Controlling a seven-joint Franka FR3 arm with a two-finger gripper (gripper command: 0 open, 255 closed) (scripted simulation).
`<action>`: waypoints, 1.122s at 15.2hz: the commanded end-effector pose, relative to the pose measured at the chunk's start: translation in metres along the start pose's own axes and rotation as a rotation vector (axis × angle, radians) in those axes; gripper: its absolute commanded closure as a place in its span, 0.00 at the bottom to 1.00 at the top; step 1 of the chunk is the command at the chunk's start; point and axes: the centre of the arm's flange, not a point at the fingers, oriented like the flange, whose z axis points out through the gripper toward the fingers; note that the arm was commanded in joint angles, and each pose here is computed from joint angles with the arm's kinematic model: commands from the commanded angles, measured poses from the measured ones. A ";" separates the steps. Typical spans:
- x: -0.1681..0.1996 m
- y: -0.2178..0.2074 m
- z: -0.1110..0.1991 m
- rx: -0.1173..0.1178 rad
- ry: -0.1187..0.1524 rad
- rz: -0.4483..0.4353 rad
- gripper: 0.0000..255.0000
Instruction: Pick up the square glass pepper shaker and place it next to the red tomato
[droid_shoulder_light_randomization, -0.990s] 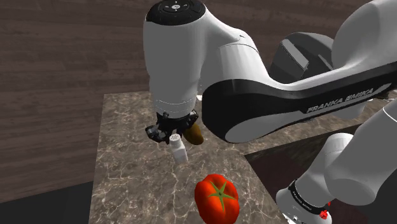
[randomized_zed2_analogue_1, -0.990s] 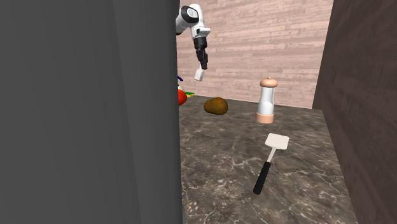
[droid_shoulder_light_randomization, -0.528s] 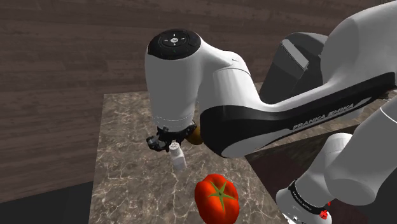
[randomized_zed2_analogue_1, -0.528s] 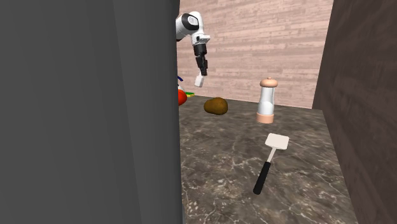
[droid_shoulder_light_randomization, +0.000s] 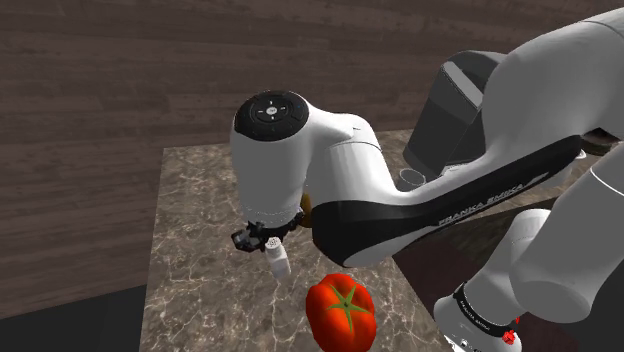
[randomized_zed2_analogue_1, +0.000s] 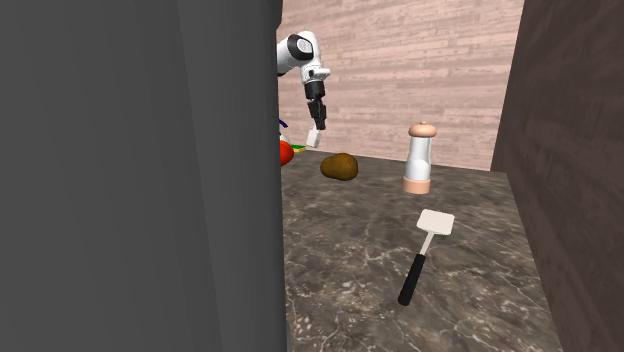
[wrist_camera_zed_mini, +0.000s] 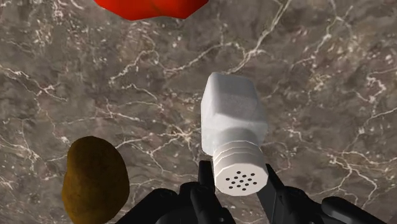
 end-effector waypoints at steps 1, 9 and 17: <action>-0.002 -0.001 0.011 0.000 0.000 0.000 1.00; -0.011 -0.007 0.052 0.000 0.000 0.000 1.00; -0.015 -0.009 0.066 0.000 0.000 0.000 1.00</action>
